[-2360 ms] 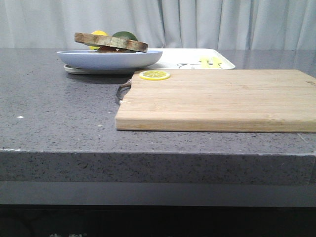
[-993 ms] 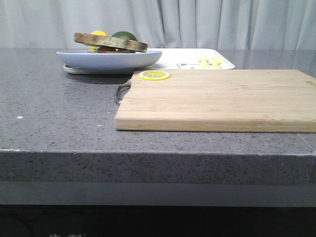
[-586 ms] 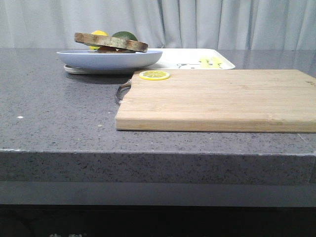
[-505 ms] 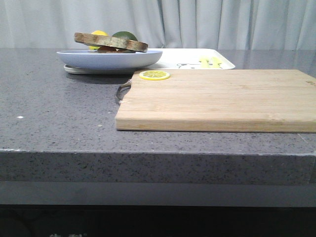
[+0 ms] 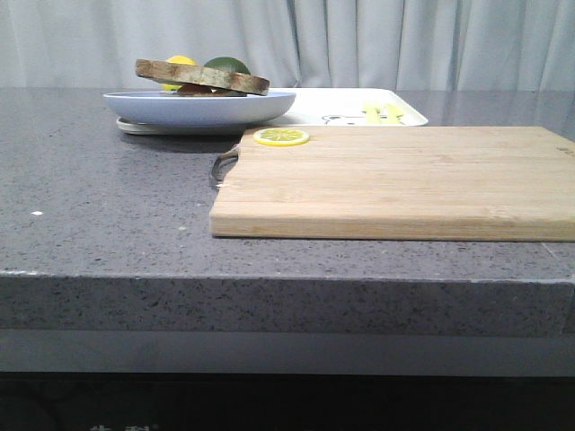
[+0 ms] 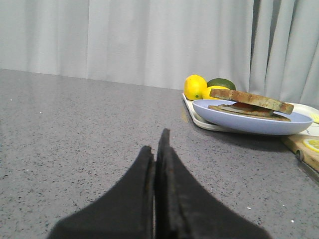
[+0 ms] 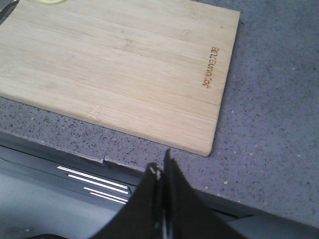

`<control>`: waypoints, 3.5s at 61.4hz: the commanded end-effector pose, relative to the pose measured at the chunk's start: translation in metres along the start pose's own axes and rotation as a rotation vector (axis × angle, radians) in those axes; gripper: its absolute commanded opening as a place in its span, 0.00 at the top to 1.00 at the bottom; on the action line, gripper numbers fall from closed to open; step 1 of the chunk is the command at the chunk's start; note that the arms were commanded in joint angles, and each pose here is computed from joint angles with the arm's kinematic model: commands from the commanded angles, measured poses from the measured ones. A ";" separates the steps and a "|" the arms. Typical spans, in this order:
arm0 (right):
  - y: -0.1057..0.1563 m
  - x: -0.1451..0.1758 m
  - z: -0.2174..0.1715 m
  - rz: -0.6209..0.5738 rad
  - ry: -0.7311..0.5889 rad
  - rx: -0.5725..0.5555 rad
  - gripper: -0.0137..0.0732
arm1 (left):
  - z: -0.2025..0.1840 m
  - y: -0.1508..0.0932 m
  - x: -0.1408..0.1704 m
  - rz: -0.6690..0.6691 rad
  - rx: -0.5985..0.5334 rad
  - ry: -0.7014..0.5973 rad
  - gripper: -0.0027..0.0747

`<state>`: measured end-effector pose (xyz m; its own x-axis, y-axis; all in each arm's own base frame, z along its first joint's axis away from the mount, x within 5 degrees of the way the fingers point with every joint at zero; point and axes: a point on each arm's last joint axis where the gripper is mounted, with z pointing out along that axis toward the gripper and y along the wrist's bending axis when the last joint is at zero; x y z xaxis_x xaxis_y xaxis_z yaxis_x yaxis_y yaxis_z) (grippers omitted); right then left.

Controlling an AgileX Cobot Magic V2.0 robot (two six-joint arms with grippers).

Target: Place bread and move sandwich to tray

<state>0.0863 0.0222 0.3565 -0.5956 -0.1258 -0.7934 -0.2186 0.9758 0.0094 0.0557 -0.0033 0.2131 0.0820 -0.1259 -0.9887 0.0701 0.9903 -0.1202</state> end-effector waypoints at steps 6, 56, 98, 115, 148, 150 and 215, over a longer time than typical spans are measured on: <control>-0.007 -0.001 -0.013 -0.004 -0.128 0.055 0.98 | -0.002 -0.001 -0.006 -0.017 0.011 -0.094 0.99; -0.015 0.136 0.059 0.234 -0.685 0.139 0.97 | -0.002 -0.001 -0.006 -0.017 0.011 -0.094 0.99; -0.017 0.143 0.065 0.069 -0.715 0.221 0.97 | -0.002 -0.001 -0.006 -0.017 0.011 -0.094 0.99; -0.017 0.144 0.066 0.087 -0.692 0.216 0.97 | -0.002 -0.001 -0.006 -0.017 0.011 -0.094 0.99; -0.016 0.140 0.062 0.138 -0.770 0.188 0.97 | -0.002 -0.001 -0.006 -0.017 0.011 -0.094 0.99; -0.016 0.140 0.062 0.138 -0.767 0.188 0.97 | -0.002 -0.001 -0.006 -0.017 0.011 -0.094 0.99; -0.018 0.140 0.062 0.096 -0.757 0.240 0.97 | -0.002 -0.001 -0.006 -0.017 0.011 -0.094 0.99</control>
<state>0.0569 -0.0018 0.1975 -0.0065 0.0428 -0.9991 0.0307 0.9986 0.0425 0.0557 -0.0033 0.2131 0.0819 -0.1273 -0.9885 0.0703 0.9901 -0.1217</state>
